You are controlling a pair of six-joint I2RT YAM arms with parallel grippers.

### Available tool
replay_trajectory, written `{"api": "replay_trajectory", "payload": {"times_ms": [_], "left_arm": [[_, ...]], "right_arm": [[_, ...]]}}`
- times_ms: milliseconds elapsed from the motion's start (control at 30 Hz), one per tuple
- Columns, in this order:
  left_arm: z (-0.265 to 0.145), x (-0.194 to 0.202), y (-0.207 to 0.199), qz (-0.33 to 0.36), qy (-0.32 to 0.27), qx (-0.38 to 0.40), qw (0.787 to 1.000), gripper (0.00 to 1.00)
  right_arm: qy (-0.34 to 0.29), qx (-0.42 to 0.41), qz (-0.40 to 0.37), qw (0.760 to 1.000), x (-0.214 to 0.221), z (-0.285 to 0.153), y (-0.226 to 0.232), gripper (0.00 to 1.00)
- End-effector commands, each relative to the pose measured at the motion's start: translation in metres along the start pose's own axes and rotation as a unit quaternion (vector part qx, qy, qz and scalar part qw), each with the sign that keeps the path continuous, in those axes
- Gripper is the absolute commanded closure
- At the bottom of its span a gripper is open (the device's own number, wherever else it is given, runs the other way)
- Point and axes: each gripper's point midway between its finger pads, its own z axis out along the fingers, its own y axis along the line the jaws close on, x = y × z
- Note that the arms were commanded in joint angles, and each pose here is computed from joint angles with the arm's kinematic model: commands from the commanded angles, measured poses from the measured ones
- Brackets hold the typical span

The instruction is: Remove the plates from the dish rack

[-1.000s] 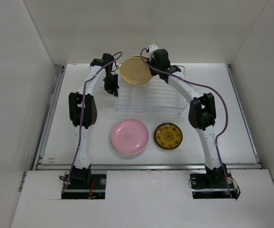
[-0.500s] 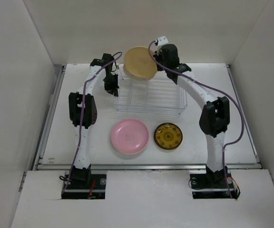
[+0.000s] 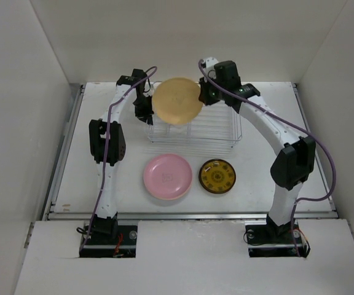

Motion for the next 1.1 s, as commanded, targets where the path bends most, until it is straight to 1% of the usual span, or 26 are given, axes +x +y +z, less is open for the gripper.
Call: {"api": "replay_trajectory", "payload": {"times_ms": [0, 33, 67, 133, 167, 200, 300, 333, 400, 433, 467, 567, 600, 667, 700, 800, 833, 933, 1067], "left_arm": [[0.021, 0.013, 0.001, -0.061, 0.047, 0.019, 0.997, 1.0], [0.021, 0.013, -0.001, -0.061, 0.049, 0.024, 0.997, 1.0], [0.021, 0.013, -0.001, -0.061, 0.049, 0.024, 0.997, 1.0], [0.021, 0.013, -0.001, -0.061, 0.049, 0.024, 0.997, 1.0], [0.019, 0.011, -0.002, -0.06, 0.044, 0.025, 0.997, 1.0], [0.019, 0.011, -0.002, -0.06, 0.044, 0.025, 0.997, 1.0], [0.02, 0.01, 0.0, -0.06, 0.043, 0.02, 0.997, 1.0], [0.021, 0.013, 0.001, -0.061, 0.048, 0.019, 0.997, 1.0], [0.02, 0.015, 0.003, -0.062, 0.049, 0.014, 0.997, 1.0], [0.021, 0.015, 0.005, -0.057, 0.047, 0.009, 0.997, 1.0], [0.017, 0.014, 0.004, -0.056, 0.043, 0.01, 0.997, 1.0], [0.019, 0.016, 0.006, -0.057, 0.046, 0.004, 0.997, 1.0], [0.019, 0.016, 0.006, -0.057, 0.046, 0.004, 0.997, 1.0], [0.019, 0.016, 0.006, -0.057, 0.046, 0.004, 0.997, 1.0], [0.018, 0.014, 0.01, -0.061, 0.045, 0.004, 0.997, 1.0], [0.018, 0.014, 0.01, -0.061, 0.045, 0.004, 0.997, 1.0], [0.018, 0.014, 0.01, -0.061, 0.045, 0.004, 0.997, 1.0], [0.018, 0.014, 0.011, -0.057, 0.045, 0.004, 0.997, 1.0], [0.018, 0.014, 0.011, -0.057, 0.045, 0.004, 0.997, 1.0]], "right_arm": [[0.128, -0.141, 0.019, 0.982, 0.073, -0.035, 0.054, 1.0], [0.144, -0.159, 0.018, 0.976, 0.086, -0.041, 0.059, 1.0], [0.181, -0.184, 0.021, 0.966, 0.115, -0.048, 0.071, 1.0], [0.197, -0.21, -0.001, 0.958, 0.131, -0.062, 0.085, 1.0], [0.222, -0.225, -0.005, 0.949, 0.149, -0.067, 0.096, 1.0], [0.227, -0.236, -0.012, 0.945, 0.151, -0.07, 0.102, 1.0], [0.272, -0.265, -0.012, 0.925, 0.176, -0.07, 0.121, 1.0], [0.294, -0.266, -0.009, 0.918, 0.189, -0.063, 0.125, 1.0], [0.303, -0.274, -0.018, 0.913, 0.193, -0.057, 0.133, 1.0], [0.322, -0.277, -0.019, 0.905, 0.206, -0.055, 0.138, 1.0], [0.322, -0.276, -0.024, 0.905, 0.206, -0.052, 0.141, 1.0], [0.348, -0.261, -0.041, 0.9, 0.221, -0.044, 0.147, 1.0], [0.343, -0.256, -0.045, 0.903, 0.218, -0.042, 0.146, 0.98], [0.351, -0.244, -0.056, 0.902, 0.225, -0.04, 0.15, 0.92], [0.352, -0.236, -0.059, 0.904, 0.225, -0.039, 0.147, 0.83], [0.357, -0.226, -0.067, 0.904, 0.228, -0.04, 0.146, 0.65], [0.357, -0.226, -0.067, 0.904, 0.228, -0.04, 0.146, 0.57], [0.342, -0.209, -0.072, 0.913, 0.211, -0.046, 0.142, 0.5], [0.276, -0.189, -0.089, 0.938, 0.161, -0.059, 0.137, 0.49]]}}
